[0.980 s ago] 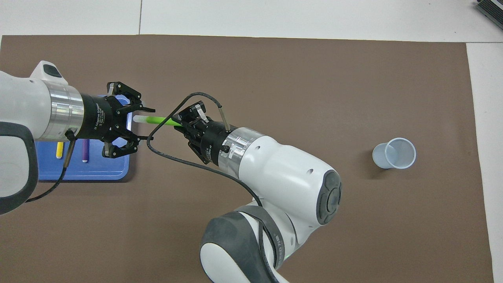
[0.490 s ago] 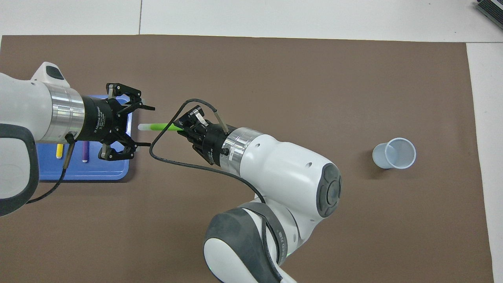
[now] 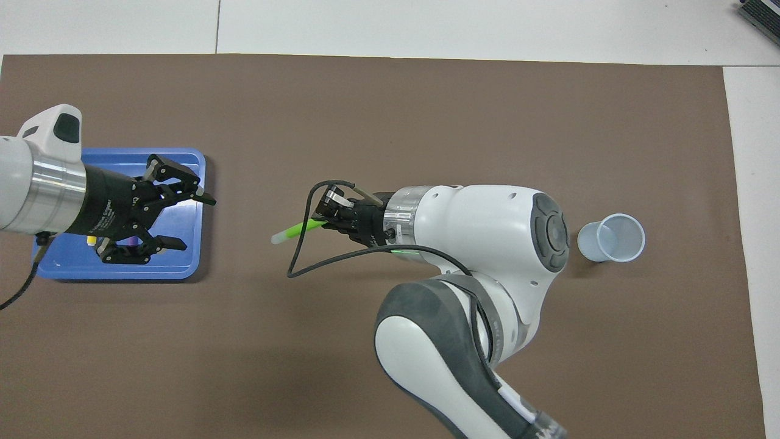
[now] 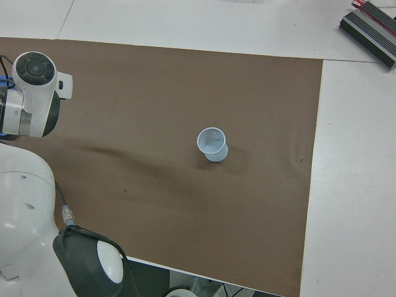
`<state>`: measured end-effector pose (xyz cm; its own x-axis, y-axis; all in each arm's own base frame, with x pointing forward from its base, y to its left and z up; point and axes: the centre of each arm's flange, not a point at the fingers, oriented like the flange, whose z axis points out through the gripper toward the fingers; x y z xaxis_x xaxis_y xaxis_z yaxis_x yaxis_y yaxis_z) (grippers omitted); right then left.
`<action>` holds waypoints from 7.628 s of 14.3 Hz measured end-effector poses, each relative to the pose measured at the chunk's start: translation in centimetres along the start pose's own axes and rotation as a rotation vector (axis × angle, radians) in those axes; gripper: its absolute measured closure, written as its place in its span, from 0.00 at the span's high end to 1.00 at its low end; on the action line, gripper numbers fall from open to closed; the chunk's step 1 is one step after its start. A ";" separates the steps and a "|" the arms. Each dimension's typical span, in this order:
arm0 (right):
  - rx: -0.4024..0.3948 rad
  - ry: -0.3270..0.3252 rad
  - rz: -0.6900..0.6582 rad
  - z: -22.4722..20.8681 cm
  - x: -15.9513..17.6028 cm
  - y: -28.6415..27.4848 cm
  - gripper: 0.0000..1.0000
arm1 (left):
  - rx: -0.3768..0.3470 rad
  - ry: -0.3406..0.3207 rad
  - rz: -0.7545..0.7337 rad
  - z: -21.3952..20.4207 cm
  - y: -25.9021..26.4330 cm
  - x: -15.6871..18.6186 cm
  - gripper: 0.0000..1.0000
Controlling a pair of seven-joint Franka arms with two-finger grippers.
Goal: Transfer and insert pens with both arms
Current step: 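Carry the green pen with the right gripper into the clear cup, then grasp the purple pen with the left gripper while the right gripper returns, then lift the purple pen with the left gripper toward the right gripper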
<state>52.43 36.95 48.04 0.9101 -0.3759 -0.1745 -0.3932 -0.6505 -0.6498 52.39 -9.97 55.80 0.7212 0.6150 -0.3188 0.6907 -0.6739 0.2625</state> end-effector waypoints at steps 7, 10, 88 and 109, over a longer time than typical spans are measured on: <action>-0.427 -0.078 -0.415 -3.6 3.4 6.7 0.19 | 0.113 0.063 0.478 -0.9 -6.1 5.0 0.75; -0.519 -0.116 -0.535 -6.3 6.7 9.7 0.19 | 0.129 0.114 0.556 -1.0 -7.8 7.1 0.71; -0.372 -0.062 -0.271 -14.6 8.9 12.1 1.00 | 0.275 0.178 0.694 12.5 -12.3 24.0 0.17; -0.112 -0.018 0.051 -13.9 8.0 8.5 1.00 | -0.145 0.008 -0.378 -0.9 0.0 11.3 0.17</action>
<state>54.52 19.29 51.44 0.8904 -0.3990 -0.2190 -0.4501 -0.7007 -0.5535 60.58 -2.67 53.05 0.4149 0.8118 -0.4108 0.9073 -0.3354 0.2535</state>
